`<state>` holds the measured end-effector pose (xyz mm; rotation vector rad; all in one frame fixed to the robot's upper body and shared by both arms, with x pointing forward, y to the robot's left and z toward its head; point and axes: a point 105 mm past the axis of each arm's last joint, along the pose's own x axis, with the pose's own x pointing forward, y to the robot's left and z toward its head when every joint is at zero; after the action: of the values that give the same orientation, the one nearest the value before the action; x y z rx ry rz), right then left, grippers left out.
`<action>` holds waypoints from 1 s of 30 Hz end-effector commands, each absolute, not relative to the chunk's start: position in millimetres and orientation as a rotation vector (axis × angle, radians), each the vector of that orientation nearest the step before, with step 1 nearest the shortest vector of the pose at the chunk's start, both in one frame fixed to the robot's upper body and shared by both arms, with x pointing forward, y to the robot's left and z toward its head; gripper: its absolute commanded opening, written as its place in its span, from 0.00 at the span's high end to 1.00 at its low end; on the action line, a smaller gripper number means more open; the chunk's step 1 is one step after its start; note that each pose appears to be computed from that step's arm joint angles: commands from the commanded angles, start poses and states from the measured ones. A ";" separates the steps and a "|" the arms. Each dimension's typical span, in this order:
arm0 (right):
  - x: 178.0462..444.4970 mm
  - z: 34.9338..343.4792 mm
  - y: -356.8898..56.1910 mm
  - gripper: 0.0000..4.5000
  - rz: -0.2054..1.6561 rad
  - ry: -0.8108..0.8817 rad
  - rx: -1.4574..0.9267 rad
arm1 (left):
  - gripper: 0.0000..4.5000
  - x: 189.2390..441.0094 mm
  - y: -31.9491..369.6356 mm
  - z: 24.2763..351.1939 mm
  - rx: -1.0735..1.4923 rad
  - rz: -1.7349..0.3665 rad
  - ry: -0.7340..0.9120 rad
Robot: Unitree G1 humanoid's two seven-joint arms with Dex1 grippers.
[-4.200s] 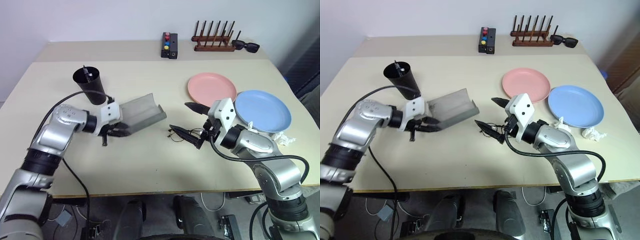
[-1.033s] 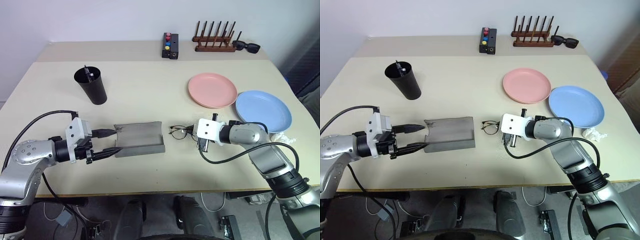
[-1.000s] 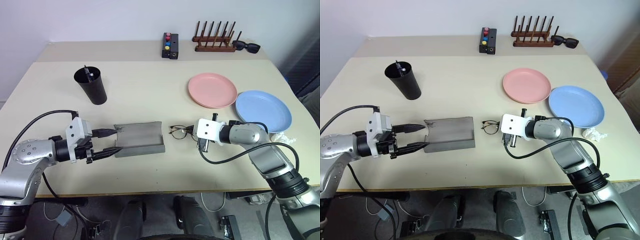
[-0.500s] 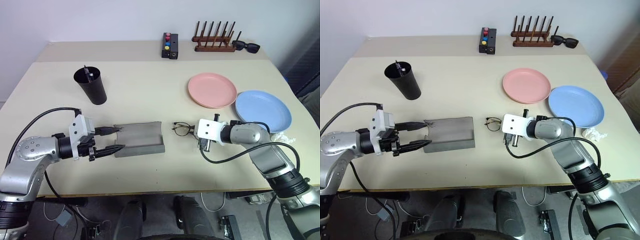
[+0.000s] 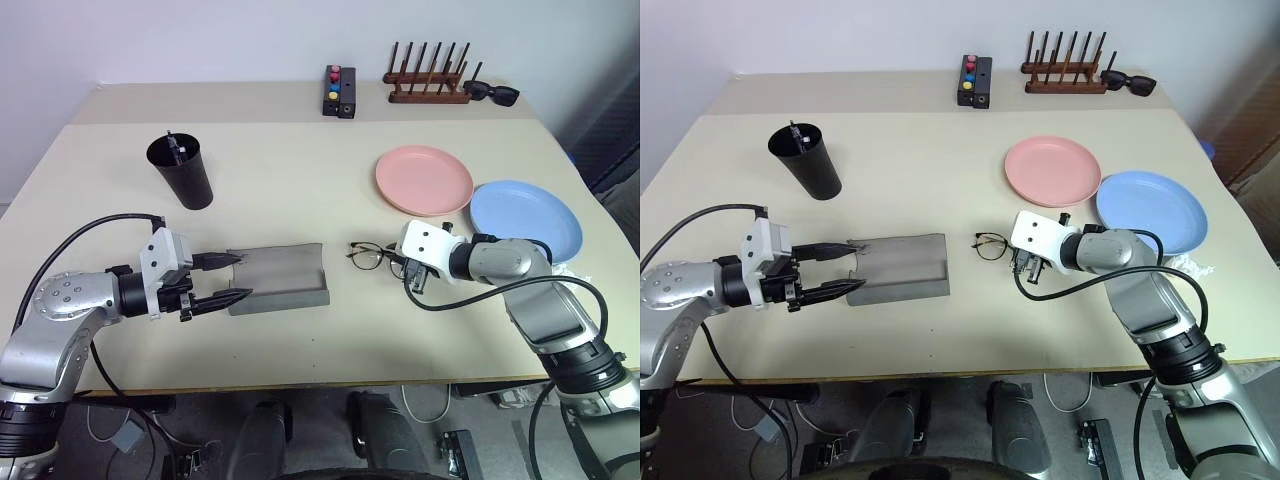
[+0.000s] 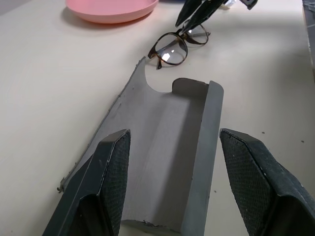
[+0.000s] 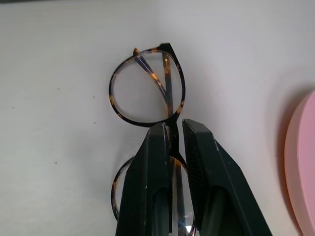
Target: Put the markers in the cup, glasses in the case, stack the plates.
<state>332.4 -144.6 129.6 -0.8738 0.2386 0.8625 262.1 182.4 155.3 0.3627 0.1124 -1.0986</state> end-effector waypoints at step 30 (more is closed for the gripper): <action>336.5 164.6 -135.5 0.95 0.860 0.139 -0.969 | 0.35 272.0 213.2 152.8 0.385 -0.959 0.072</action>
<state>337.8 -142.8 134.2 -0.9260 0.2463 0.8596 267.0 204.3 141.2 0.3477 0.1216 -1.0105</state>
